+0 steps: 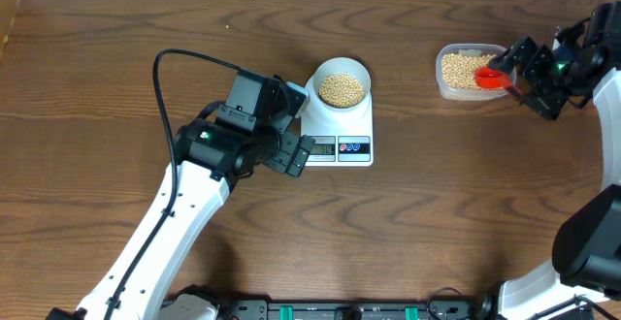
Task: Scoop item into bowl and weigh 50g on scale
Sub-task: 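Open the right gripper to release the scoop handle in the tub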
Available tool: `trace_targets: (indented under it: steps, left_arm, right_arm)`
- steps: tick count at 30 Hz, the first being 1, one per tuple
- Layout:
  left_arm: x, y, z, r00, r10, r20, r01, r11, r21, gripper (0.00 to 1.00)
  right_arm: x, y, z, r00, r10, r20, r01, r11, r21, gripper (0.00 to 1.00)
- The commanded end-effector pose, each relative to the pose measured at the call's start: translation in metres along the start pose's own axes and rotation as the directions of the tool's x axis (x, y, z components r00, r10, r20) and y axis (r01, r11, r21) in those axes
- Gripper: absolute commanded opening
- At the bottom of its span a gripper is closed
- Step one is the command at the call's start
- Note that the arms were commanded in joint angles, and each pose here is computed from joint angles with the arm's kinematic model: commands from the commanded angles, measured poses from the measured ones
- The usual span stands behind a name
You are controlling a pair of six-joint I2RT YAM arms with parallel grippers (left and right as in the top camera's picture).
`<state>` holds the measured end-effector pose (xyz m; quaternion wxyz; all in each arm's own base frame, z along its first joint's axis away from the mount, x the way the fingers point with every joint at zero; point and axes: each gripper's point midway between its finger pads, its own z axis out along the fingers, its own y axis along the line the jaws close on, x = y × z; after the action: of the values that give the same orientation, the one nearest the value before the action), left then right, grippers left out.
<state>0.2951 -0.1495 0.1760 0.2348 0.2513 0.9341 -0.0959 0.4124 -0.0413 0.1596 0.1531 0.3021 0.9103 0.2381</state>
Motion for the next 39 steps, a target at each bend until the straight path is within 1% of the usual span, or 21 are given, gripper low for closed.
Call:
trace_targets:
  steps: [1,3,5,17,22,32,39]
  left_arm:
    - [0.002,0.003,0.002,1.000,-0.002,-0.012,0.002,1.000,-0.010,0.92]
    - [0.002,0.003,0.002,1.000,-0.002,-0.012,0.002,1.000,-0.010,0.92]
    - [0.002,0.003,0.002,1.000,-0.002,-0.012,0.002,1.000,-0.010,0.92]
    - [0.003,0.003,0.002,1.000,-0.002,-0.012,0.002,1.000,-0.010,0.92]
    - [0.002,0.003,0.002,1.000,-0.002,-0.012,0.002,1.000,-0.010,0.92]
    - [0.002,0.003,0.002,1.000,-0.002,-0.012,0.002,1.000,-0.010,0.92]
    - [0.002,0.003,0.002,1.000,-0.002,-0.012,0.002,1.000,-0.010,0.92]
  right_arm:
    - [0.005,-0.010,-0.005,1.000,0.004,-0.002,-0.004,0.998,0.058,0.99]
    - [0.009,-0.020,-0.005,1.000,0.018,-0.012,-0.016,0.994,0.108,0.99]
    - [0.013,-0.023,-0.006,0.999,0.019,-0.027,-0.015,0.992,0.124,0.99]
    - [0.017,-0.024,-0.006,0.999,0.007,-0.046,-0.001,0.992,0.128,0.99]
    - [0.014,-0.022,-0.009,0.999,-0.039,-0.037,0.043,0.992,0.121,0.99]
    - [-0.014,0.001,-0.037,0.987,-0.152,0.059,0.144,0.983,0.114,0.99]
    - [-0.035,0.024,-0.063,0.952,-0.271,0.144,0.258,0.960,0.107,0.99]
